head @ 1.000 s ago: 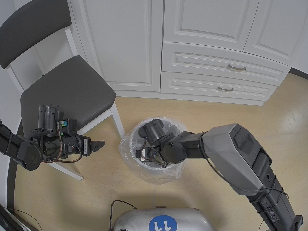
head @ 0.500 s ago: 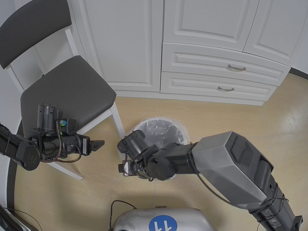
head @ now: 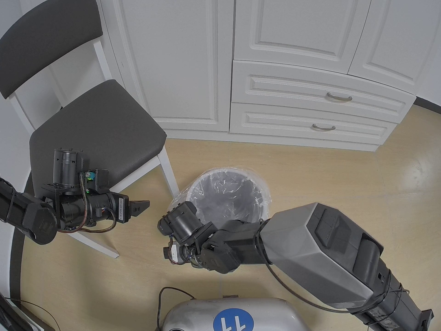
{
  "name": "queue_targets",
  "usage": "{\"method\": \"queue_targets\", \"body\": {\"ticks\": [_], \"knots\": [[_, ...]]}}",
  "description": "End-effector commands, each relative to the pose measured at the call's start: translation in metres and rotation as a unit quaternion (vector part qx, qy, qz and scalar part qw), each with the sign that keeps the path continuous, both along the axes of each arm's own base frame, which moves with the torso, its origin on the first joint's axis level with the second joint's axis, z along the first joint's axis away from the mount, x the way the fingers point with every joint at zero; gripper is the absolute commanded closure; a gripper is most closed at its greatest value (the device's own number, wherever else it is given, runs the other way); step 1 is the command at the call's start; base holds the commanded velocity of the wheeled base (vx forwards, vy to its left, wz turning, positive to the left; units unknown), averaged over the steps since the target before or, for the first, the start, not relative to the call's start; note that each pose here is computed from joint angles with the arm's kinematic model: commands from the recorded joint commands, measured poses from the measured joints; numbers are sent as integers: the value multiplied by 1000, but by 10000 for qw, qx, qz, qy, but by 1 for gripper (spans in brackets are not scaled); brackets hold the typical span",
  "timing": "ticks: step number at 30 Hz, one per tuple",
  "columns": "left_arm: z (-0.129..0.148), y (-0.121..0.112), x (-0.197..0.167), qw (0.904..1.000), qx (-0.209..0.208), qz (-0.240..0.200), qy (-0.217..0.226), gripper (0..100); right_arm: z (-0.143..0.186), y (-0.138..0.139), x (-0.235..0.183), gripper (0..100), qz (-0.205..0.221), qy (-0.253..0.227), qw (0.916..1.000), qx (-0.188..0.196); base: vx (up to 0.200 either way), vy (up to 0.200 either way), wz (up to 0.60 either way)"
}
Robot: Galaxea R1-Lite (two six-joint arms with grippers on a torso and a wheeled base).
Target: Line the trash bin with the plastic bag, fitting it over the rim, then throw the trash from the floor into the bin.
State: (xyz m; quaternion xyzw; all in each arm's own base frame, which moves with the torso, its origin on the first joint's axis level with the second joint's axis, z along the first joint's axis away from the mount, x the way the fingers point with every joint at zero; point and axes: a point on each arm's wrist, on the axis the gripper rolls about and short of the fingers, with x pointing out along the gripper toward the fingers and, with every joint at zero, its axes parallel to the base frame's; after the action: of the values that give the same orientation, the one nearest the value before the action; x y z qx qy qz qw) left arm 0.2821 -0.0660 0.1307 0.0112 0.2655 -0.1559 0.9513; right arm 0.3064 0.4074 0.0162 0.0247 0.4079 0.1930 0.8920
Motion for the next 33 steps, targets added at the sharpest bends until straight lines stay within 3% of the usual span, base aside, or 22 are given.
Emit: {"method": "queue_targets", "body": {"ticks": [1,4,6,12,16,20,23,29,33], "knots": [[-2,-2,0,10000,10,-21,36,0,47,-12,-10,0,-167,-415,9990,-14,0,0,0],[-4,-4,-1,9999,17,-73,82,0,71,-25,-14,0,-198,-595,9980,-51,0,0,0],[-10,-14,-5,9995,47,-251,177,0,91,-48,-14,0,-469,-901,9945,-264,0,0,0],[-36,-41,-5,9960,218,-645,582,0,101,-101,1,0,-1113,-1359,9831,-513,0,0,0],[-56,-54,2,9944,265,-741,706,0,91,-135,14,0,-1327,-1842,9731,-405,0,0,0],[-71,-67,16,9953,266,-769,528,0,68,-156,36,0,-1466,-2351,9601,-376,0,0,0],[-86,-77,19,9945,479,-709,596,0,52,-172,47,0,-1614,-2644,9503,-319,0,0,0],[-115,-86,38,9932,666,-545,789,0,30,-206,71,0,-1889,-2674,9442,-369,0,0,0],[-122,-102,58,9945,711,-464,606,0,32,-217,83,0,-1999,-2766,9389,-438,0,0,0]]}}
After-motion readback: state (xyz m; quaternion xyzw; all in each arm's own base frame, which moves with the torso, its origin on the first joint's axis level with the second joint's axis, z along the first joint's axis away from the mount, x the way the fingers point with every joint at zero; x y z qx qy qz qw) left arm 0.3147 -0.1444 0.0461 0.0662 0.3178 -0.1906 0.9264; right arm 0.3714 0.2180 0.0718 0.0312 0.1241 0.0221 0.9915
